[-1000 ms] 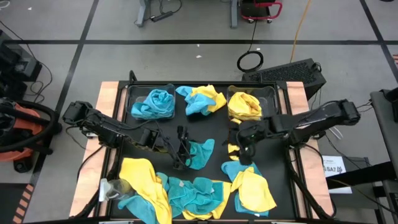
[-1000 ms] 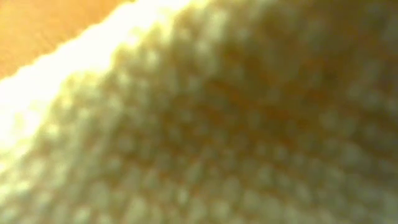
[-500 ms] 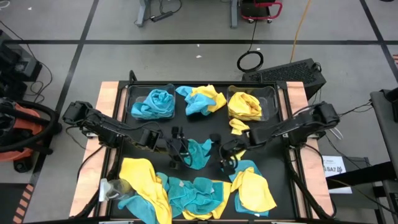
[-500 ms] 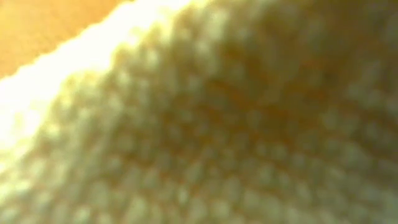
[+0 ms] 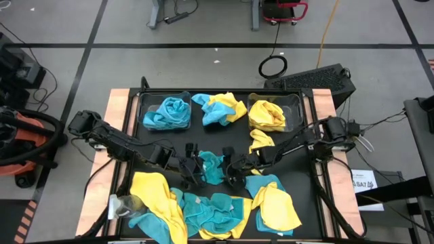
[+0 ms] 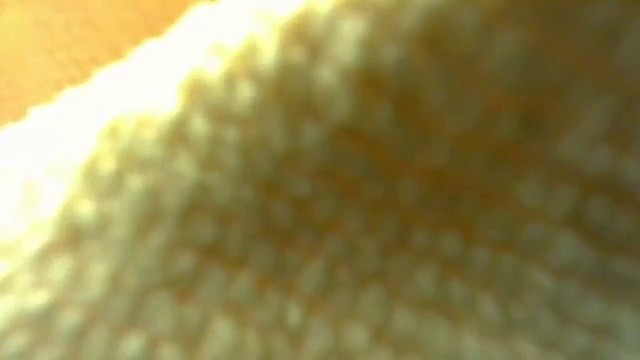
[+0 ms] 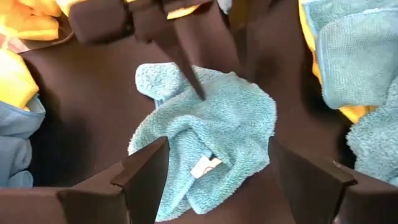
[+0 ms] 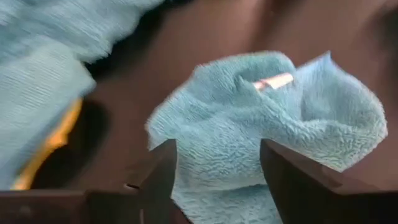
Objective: Sort microfiber towel by color & place in baskets
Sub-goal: Put the blue microfiber cloth into the left transparent bin
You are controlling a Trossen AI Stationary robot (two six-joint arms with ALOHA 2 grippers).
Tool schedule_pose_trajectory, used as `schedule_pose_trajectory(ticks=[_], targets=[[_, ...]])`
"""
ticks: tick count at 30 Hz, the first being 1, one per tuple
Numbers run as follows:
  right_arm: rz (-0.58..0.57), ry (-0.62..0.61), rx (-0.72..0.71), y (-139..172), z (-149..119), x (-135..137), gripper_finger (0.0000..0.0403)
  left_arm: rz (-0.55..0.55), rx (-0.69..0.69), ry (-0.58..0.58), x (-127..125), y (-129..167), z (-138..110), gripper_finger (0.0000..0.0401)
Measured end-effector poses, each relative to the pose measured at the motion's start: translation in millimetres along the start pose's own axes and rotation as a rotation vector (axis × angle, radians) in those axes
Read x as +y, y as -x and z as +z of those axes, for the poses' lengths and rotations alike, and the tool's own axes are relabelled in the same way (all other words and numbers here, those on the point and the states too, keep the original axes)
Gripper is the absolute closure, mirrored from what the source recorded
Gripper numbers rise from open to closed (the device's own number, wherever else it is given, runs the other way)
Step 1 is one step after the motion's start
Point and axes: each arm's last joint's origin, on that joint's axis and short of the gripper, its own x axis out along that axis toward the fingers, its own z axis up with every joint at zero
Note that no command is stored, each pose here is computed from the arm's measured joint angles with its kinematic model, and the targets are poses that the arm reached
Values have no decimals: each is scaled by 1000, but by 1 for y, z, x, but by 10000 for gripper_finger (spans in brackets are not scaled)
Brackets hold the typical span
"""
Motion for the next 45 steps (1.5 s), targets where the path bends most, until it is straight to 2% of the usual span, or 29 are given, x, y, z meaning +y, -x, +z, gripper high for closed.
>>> schedule_pose_trajectory(ticks=[7, 12, 15, 17, 20, 25, 26, 30, 34, 41, 45], targets=[[-24, -74, 36, -14, -14, -11, 107, -12, -3, 4, -5, 1, 0, 121], [-9, -136, 76, -18, -22, -15, 101, -13, -4, 3, -6, 2, 0, 121], [-7, -151, 98, -18, -24, -14, 129, -13, -4, 3, -6, 2, 0, 121], [-7, -152, 115, -18, -25, -14, 161, -13, -6, 3, -6, 2, 0, 121], [-9, -152, 132, -17, -27, -14, 230, -13, -7, 4, -6, 2, 0, 121], [-7, -143, 149, -17, -28, -14, 371, -13, -8, 4, -6, 2, 0, 121], [-6, -136, 150, -17, -28, -14, 383, -13, -8, 4, -6, 2, 0, 121], [-20, -132, 152, -12, -25, -14, 387, -13, -8, 4, -6, 2, 0, 121], [-37, -127, 158, 8, -14, -16, 394, -13, -7, 3, -6, 2, 0, 121], [-204, -107, 108, 80, 23, -24, 397, -8, -8, 0, -6, 2, 0, 121], [-310, -150, 74, 130, 35, -29, 397, 10, -10, -3, -5, 2, 0, 121]])
